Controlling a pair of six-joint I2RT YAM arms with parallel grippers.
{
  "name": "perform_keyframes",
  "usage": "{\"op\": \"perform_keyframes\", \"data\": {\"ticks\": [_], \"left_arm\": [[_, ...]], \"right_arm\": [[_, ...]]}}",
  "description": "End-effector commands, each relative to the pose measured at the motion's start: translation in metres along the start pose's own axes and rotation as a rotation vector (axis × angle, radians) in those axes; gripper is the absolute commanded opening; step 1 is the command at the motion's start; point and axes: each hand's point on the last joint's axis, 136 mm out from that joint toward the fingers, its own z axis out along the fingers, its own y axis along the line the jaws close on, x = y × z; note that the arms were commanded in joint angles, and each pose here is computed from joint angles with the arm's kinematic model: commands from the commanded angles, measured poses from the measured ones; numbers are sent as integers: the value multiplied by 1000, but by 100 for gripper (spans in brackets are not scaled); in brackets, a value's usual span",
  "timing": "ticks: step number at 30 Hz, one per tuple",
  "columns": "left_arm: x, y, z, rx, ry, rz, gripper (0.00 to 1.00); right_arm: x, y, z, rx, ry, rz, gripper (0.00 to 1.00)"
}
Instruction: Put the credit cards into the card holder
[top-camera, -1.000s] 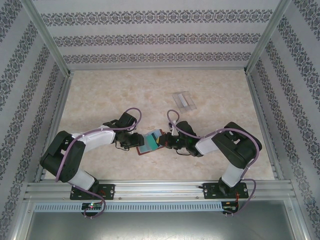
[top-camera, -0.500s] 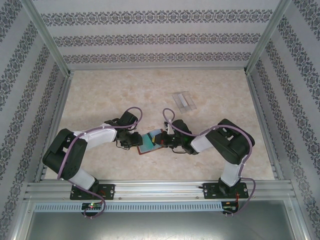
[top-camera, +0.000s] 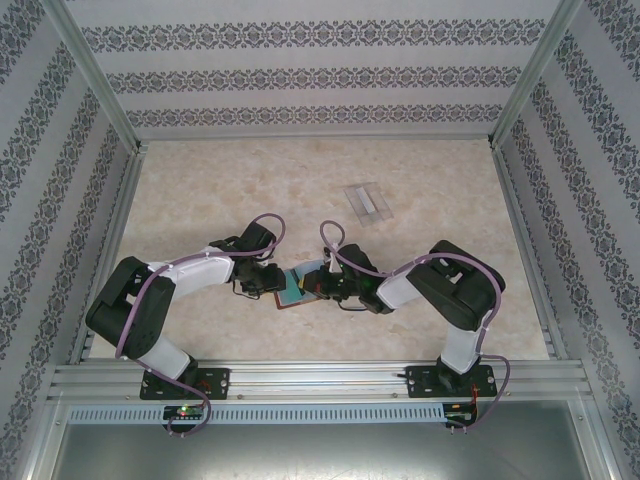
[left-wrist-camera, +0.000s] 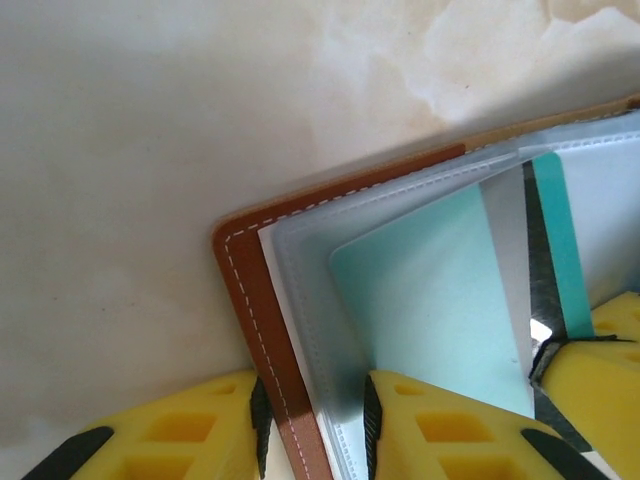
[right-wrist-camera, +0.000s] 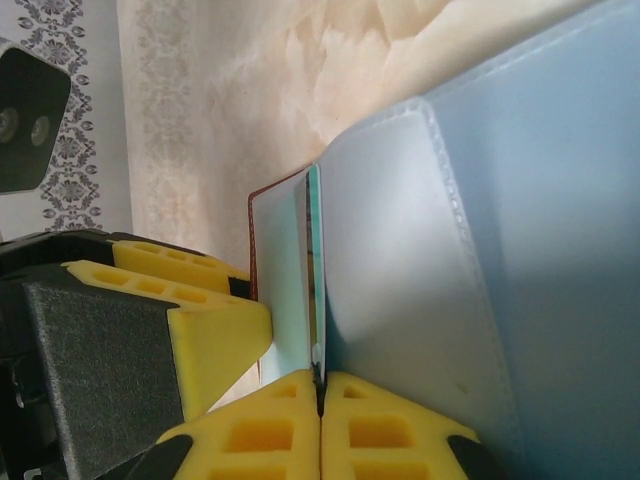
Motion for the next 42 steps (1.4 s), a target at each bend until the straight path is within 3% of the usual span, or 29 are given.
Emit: {"op": "perform_keyframes", "data": {"ticks": [1, 6, 11, 20, 30, 39, 42], "left_arm": [[-13, -24, 8, 71, -53, 65, 33], [-14, -21, 3, 68, -62, 70, 35], [-13, -22, 1, 87, -66, 82, 33], [-11, -24, 5, 116, -60, 73, 29], [-13, -27, 2, 123, -62, 86, 29], [-13, -29, -1, 139, -80, 74, 35], [-13, -28, -3, 140, -95, 71, 38]], "right_arm": [[11, -1, 1, 28, 24, -5, 18], [4, -4, -14, 104, -17, -40, 28], [-3, -1, -22, 154, -41, -99, 29], [-4, -1, -15, 164, -19, -112, 23], [5, 6, -5, 164, 25, -152, 0], [18, 5, 12, 161, 99, -125, 0], [18, 5, 10, 168, 97, -135, 5]]}}
